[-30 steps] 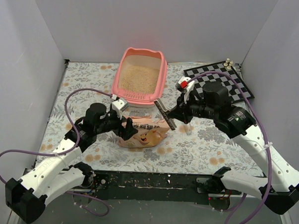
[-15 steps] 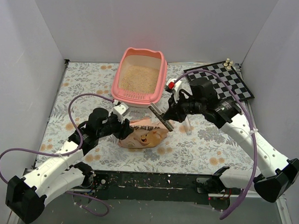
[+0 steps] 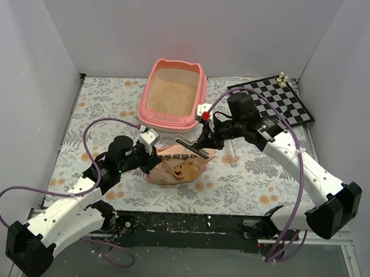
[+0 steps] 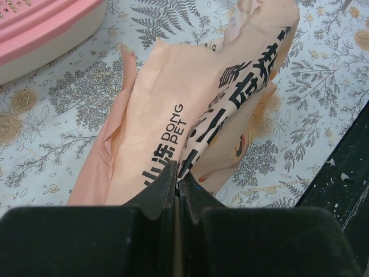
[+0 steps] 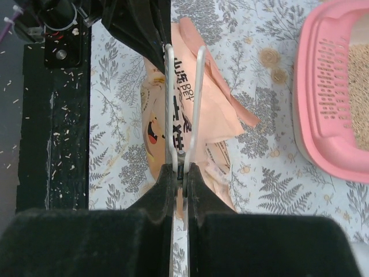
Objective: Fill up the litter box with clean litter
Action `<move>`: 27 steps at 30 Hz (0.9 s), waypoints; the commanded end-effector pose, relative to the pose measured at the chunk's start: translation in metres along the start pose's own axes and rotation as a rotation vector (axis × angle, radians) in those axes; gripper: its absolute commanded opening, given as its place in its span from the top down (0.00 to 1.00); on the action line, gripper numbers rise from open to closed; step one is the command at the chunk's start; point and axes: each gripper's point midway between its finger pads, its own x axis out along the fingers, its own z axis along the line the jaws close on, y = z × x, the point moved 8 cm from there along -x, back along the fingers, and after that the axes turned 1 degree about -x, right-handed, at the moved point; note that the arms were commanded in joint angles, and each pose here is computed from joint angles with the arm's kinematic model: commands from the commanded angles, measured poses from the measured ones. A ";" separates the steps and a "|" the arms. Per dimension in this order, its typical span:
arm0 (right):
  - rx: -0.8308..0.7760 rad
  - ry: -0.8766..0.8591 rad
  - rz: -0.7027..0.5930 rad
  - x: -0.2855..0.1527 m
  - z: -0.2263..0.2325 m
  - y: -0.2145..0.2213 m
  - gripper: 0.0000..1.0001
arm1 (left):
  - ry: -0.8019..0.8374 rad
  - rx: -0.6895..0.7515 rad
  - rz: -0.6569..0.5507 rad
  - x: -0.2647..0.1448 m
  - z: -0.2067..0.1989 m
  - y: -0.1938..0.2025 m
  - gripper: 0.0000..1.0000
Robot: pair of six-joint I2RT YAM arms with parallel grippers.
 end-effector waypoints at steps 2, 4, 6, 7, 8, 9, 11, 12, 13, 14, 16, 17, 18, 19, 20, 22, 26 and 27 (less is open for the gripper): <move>-0.197 -0.084 -0.111 0.011 -0.012 -0.017 0.99 | 0.019 0.008 -0.085 -0.006 -0.005 -0.015 1.00; -0.203 -0.110 -0.127 0.015 -0.013 -0.016 0.99 | 0.021 0.001 -0.085 -0.005 -0.005 -0.013 1.00; -0.205 -0.123 -0.135 0.019 -0.015 -0.015 0.99 | 0.022 0.003 -0.086 -0.005 -0.005 -0.014 1.00; -0.205 -0.129 -0.138 0.020 -0.015 -0.015 0.99 | 0.022 0.003 -0.089 -0.006 -0.006 -0.014 1.00; -0.207 -0.132 -0.141 0.021 -0.015 -0.015 0.99 | 0.021 0.004 -0.092 -0.006 -0.005 -0.016 1.00; -0.204 -0.141 -0.145 0.022 -0.015 -0.015 0.99 | 0.019 0.006 -0.092 -0.006 -0.005 -0.016 1.00; -0.196 -0.148 -0.142 0.025 -0.017 -0.012 0.99 | 0.011 0.005 -0.091 -0.005 -0.004 -0.016 1.00; -0.196 -0.147 -0.141 0.026 -0.017 -0.011 0.99 | 0.008 0.006 -0.090 -0.005 -0.004 -0.017 1.00; -0.190 -0.146 -0.134 0.028 -0.018 -0.008 0.99 | 0.008 0.007 -0.093 -0.006 -0.004 -0.018 1.00; -0.187 -0.146 -0.129 0.030 -0.019 -0.006 0.99 | 0.007 0.007 -0.094 -0.006 -0.004 -0.018 1.00; -0.170 -0.152 -0.116 0.033 -0.019 0.001 0.99 | 0.001 0.010 -0.100 -0.007 -0.004 -0.019 1.00; -0.160 -0.160 -0.107 0.035 -0.019 0.004 0.99 | -0.001 0.010 -0.109 -0.008 -0.004 -0.020 1.00; -0.155 -0.159 -0.100 0.036 -0.019 0.005 0.99 | -0.001 0.010 -0.111 -0.008 -0.004 -0.020 1.00; -0.148 -0.159 -0.090 0.036 -0.020 0.008 0.99 | -0.001 0.010 -0.111 -0.008 -0.004 -0.020 1.00; -0.140 -0.151 -0.075 0.037 -0.021 0.010 0.99 | -0.004 0.009 -0.110 -0.007 -0.004 -0.019 1.00; -0.126 -0.149 -0.041 0.039 -0.022 0.016 0.99 | -0.007 0.008 -0.111 -0.008 -0.003 -0.021 1.00; -0.099 -0.131 0.046 0.044 -0.026 0.032 0.99 | -0.010 0.013 -0.117 -0.008 -0.003 -0.023 1.00; -0.093 -0.121 0.070 0.045 -0.026 0.036 0.99 | -0.012 0.012 -0.116 -0.008 -0.003 -0.022 1.00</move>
